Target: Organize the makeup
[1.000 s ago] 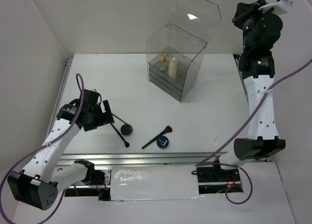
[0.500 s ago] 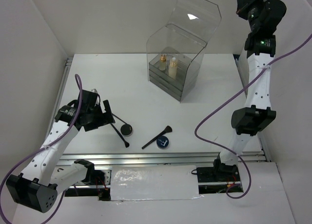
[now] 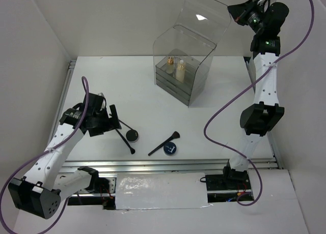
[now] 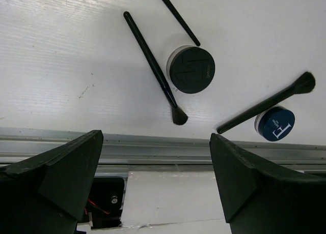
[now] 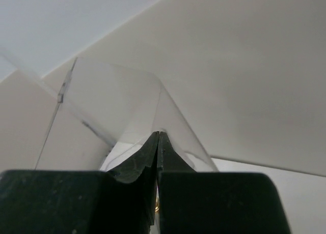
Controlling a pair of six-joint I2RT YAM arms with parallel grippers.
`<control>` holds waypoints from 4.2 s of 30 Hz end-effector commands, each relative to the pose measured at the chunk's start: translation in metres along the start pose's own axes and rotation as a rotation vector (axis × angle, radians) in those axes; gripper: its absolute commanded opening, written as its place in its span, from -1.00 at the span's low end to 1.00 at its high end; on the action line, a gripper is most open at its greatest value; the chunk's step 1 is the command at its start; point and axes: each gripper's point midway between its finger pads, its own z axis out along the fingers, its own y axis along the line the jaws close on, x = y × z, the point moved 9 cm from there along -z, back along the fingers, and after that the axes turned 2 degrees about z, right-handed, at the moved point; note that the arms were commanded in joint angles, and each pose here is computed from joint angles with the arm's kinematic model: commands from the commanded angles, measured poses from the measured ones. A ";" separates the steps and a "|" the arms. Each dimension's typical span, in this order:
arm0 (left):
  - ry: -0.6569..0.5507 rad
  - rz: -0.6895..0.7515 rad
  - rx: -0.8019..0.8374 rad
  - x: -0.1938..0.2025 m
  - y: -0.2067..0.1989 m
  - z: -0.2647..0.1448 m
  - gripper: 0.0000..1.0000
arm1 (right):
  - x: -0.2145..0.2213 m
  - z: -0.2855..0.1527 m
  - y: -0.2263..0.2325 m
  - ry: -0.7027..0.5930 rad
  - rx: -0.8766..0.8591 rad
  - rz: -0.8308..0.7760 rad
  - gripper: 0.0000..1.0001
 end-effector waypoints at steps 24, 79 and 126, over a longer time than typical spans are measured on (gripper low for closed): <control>-0.002 -0.013 0.112 -0.014 -0.017 0.016 0.99 | -0.016 -0.055 0.098 0.087 -0.171 0.006 -0.55; -0.136 -0.566 1.069 -0.166 -0.221 0.250 -0.39 | 0.084 -0.201 0.210 0.067 -0.098 0.043 0.56; -0.245 -0.523 0.953 -0.133 -0.150 0.181 0.91 | 0.125 -0.179 0.195 0.248 -0.047 0.095 0.99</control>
